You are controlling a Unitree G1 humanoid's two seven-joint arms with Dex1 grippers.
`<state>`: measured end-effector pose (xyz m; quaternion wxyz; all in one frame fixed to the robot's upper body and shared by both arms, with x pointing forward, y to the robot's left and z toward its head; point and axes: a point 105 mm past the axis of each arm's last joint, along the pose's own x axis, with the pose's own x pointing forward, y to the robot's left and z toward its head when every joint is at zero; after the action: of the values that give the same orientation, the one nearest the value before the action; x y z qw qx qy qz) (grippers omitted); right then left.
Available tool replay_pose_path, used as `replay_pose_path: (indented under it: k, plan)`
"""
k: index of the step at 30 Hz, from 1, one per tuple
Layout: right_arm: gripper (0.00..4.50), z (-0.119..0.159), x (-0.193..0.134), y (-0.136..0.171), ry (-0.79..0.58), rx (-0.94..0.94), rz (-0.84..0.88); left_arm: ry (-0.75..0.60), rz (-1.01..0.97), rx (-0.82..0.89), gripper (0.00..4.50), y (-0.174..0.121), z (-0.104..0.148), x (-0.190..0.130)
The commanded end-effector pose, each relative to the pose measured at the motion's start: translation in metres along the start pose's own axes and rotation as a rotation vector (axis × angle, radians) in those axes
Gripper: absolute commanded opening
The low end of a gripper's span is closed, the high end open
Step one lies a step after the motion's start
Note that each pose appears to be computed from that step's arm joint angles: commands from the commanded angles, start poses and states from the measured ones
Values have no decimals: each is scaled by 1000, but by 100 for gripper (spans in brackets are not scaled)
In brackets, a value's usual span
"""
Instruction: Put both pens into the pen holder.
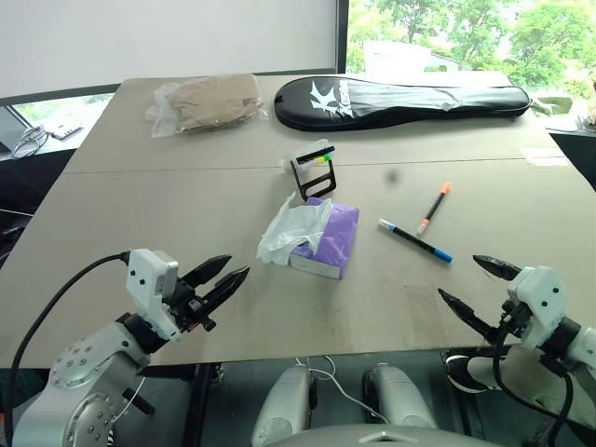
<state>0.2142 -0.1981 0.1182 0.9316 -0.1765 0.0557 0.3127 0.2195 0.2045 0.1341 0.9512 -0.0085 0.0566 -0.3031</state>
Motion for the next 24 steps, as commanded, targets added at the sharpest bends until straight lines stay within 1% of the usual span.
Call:
replay_pose_path:
  k: [1, 2, 3, 4, 5, 6, 7, 8, 9, 10, 12, 14, 16, 18, 19, 21, 23, 24]
  plan:
    - [450, 10, 6, -7, 5, -33, -15, -31, -79, 51, 243, -9, 9, 0]
    - [450, 11, 14, -6, 29, -13, 5, -31, -146, 76, 273, -16, 12, 1]
    - [450, 14, 21, -7, 36, -15, 12, -28, -195, 102, 291, -22, 14, 2]
    - [450, 17, 27, -9, 48, -14, 21, -28, -231, 133, 336, -26, 18, 4]
    - [450, 21, 33, -11, 43, 15, 28, -29, -255, 154, 361, -29, 21, 6]
    - [450, 24, 36, -13, 44, 36, 30, -31, -272, 165, 423, -31, 23, 8]
    - [450, 28, 42, -13, 53, 43, 54, -36, -300, 170, 447, -34, 26, 9]
    - [450, 30, 48, -12, 68, 53, 76, -40, -321, 171, 447, -37, 28, 10]
    - [450, 28, 54, -13, 124, 76, 87, -42, -339, 175, 447, -38, 30, 12]
    - [450, 24, 59, -18, 185, 100, 73, -43, -357, 182, 447, -41, 31, 13]
    - [450, 20, 68, -29, 263, 143, 26, -43, -377, 194, 447, -43, 33, 15]
    - [450, 27, 83, -44, 289, 213, -40, -47, -392, 208, 447, -45, 37, 17]
    - [450, 36, 100, -67, 307, 326, -162, -54, -400, 232, 447, -47, 41, 20]
    - [450, 44, 113, -82, 324, 430, -259, -51, -416, 248, 447, -48, 43, 21]
    - [450, 44, 118, -86, 349, 460, -297, -44, -429, 261, 447, -50, 44, 22]
    - [450, 42, 130, -93, 392, 509, -368, -76, -484, 246, 447, -60, 54, 20]
    - [450, 40, 140, -94, 429, 554, -383, -95, -509, 255, 447, -64, 63, 21]
    - [450, 36, 144, -94, 466, 546, -390, -103, -517, 255, 447, -65, 67, 23]
